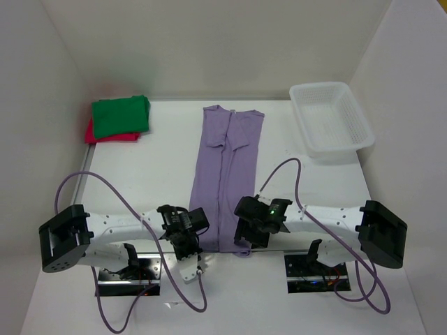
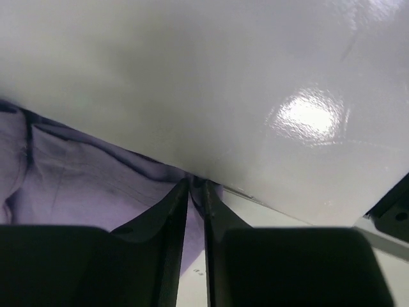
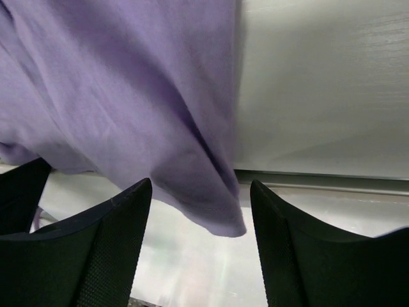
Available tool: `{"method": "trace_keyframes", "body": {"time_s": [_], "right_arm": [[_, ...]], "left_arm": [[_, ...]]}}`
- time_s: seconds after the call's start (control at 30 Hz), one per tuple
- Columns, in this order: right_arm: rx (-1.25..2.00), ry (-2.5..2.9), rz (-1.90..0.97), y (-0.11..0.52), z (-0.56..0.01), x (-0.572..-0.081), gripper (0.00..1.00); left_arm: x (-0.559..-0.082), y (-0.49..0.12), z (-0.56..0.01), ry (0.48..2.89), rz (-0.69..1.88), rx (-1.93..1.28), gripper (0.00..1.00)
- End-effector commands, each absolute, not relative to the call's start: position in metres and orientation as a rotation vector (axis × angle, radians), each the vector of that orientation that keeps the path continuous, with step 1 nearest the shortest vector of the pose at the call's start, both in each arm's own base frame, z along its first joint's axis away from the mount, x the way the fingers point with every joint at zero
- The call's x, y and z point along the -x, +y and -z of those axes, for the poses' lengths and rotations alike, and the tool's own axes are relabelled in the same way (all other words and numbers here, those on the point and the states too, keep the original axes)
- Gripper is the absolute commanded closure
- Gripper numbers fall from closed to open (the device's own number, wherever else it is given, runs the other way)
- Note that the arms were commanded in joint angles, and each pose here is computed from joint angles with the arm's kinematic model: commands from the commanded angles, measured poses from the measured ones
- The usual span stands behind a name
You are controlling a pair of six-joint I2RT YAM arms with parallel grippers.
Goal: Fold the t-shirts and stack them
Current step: Grab the bottom of the folded rectangular tshirt with both arms, then fold the folded rectangular tshirt in 1/3 of the way
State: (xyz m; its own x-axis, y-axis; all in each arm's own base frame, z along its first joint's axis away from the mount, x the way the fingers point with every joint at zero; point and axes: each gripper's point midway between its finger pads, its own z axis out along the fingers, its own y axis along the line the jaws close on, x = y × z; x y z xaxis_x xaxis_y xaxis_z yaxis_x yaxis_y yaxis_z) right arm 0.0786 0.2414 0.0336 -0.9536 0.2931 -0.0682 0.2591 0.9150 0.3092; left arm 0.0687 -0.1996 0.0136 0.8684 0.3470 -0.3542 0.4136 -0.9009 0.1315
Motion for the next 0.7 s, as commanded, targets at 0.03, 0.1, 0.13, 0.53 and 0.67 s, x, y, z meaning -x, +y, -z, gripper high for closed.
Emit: {"method": "trace_keyframes", "body": {"time_s": [0.03, 0.1, 0.13, 0.53, 0.67], "right_arm": [[-0.391, 2.988, -0.456, 0.237, -0.034, -0.071, 0.38], [-0.376, 2.981, -0.474, 0.239, -0.035, -0.073, 0.46], [-0.374, 2.991, -0.482, 0.240, -0.035, -0.071, 0.62], [-0.294, 2.925, -0.578, 0.247, -0.076, -0.103, 1.00], [-0.293, 2.883, -0.597, 0.244, -0.090, -0.134, 1.00]], "left_arm": [[-0.059, -0.219, -0.018, 0.656, 0.586, -2.755, 0.80], [-0.061, -0.217, -0.018, 0.698, 0.575, -2.754, 0.84], [-0.061, -0.218, -0.020, 0.693, 0.571, -2.747, 0.86], [-0.126, -0.223, -0.079, 1.230, 0.450, -2.401, 1.00], [-0.160, -0.224, -0.098, 1.372, 0.449, -2.246, 1.00]]}}
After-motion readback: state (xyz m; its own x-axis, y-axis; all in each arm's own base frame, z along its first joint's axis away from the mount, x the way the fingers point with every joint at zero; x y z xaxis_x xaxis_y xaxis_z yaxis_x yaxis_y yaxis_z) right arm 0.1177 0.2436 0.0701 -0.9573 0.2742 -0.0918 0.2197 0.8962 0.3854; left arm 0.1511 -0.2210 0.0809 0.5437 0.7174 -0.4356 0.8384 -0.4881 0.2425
